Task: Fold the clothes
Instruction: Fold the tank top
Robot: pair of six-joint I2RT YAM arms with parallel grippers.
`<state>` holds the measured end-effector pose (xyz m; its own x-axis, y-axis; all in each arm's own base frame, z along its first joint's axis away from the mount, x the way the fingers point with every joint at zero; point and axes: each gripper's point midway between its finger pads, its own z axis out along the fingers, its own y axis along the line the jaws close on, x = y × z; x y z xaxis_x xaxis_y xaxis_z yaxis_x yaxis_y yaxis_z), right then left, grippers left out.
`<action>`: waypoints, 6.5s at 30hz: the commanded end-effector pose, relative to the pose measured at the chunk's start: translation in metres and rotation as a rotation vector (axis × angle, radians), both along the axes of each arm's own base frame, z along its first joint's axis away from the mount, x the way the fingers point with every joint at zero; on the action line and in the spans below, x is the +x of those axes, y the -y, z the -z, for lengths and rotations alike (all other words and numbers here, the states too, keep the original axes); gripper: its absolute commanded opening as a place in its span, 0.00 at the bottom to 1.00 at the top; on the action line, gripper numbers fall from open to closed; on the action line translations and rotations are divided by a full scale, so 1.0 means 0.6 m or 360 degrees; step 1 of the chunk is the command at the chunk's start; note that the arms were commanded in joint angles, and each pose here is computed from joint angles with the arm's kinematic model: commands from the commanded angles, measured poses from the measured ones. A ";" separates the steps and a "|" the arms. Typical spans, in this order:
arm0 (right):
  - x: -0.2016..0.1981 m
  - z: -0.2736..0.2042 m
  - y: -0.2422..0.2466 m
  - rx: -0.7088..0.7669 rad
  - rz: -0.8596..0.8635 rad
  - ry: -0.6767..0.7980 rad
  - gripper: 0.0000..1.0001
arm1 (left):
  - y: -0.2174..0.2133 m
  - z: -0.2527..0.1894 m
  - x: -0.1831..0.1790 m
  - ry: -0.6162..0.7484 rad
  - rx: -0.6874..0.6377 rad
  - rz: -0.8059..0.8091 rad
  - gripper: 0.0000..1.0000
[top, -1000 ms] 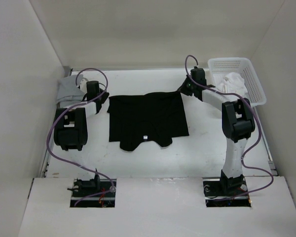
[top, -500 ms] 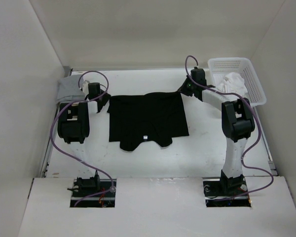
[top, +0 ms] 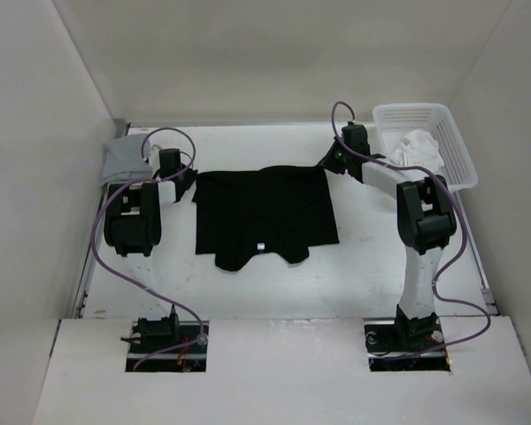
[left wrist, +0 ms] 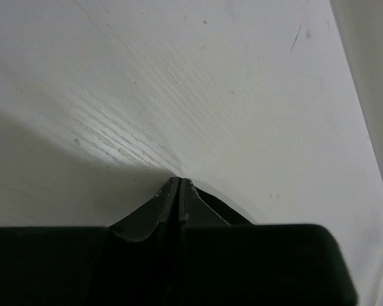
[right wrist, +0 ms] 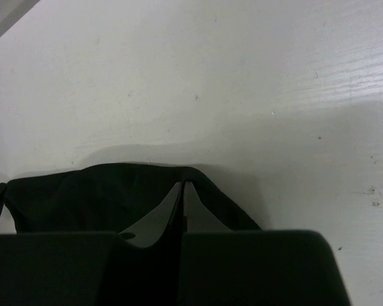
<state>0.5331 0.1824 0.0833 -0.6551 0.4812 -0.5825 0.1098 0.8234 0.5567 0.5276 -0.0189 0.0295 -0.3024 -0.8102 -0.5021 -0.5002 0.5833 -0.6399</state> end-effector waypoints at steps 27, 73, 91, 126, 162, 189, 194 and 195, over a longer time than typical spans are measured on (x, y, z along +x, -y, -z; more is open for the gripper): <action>-0.278 -0.133 0.034 0.0100 -0.0014 0.0319 0.02 | 0.003 -0.226 -0.286 0.0428 0.0075 -0.0023 0.00; -0.405 0.004 -0.086 -0.0097 -0.0226 0.0027 0.05 | 0.265 -0.126 -0.411 0.0262 -0.0087 0.0558 0.29; -0.441 0.026 0.004 0.0039 -0.0017 -0.0005 0.39 | 0.169 -0.051 -0.421 0.0162 0.0111 0.0446 0.32; -0.494 0.032 0.009 0.0198 -0.0089 -0.0131 0.07 | 0.274 -0.289 -0.389 0.0654 0.0006 0.0686 0.30; -0.392 -0.137 -0.495 0.0351 -0.0499 -0.0132 0.51 | 0.115 -0.379 -0.412 0.0791 -0.0150 0.0435 0.31; -0.391 -0.008 -0.320 0.0028 -0.0543 -0.0012 0.01 | 0.275 -0.084 -0.383 0.0082 0.0529 0.0749 0.05; -0.365 0.056 -0.303 -0.0049 -0.0474 -0.0112 0.01 | 0.216 -0.077 -0.410 0.0023 0.0651 0.0647 0.07; -0.363 0.062 -0.298 -0.0048 -0.0457 -0.0126 0.01 | 0.203 -0.066 -0.417 -0.0014 0.0668 0.0630 0.08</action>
<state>0.2966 0.3604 0.0420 -0.8277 0.2248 -0.5142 -0.0872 0.8537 0.5134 0.2825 -0.1691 0.0705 -0.5816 -0.3888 -0.7146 -0.1416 0.9134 -0.3818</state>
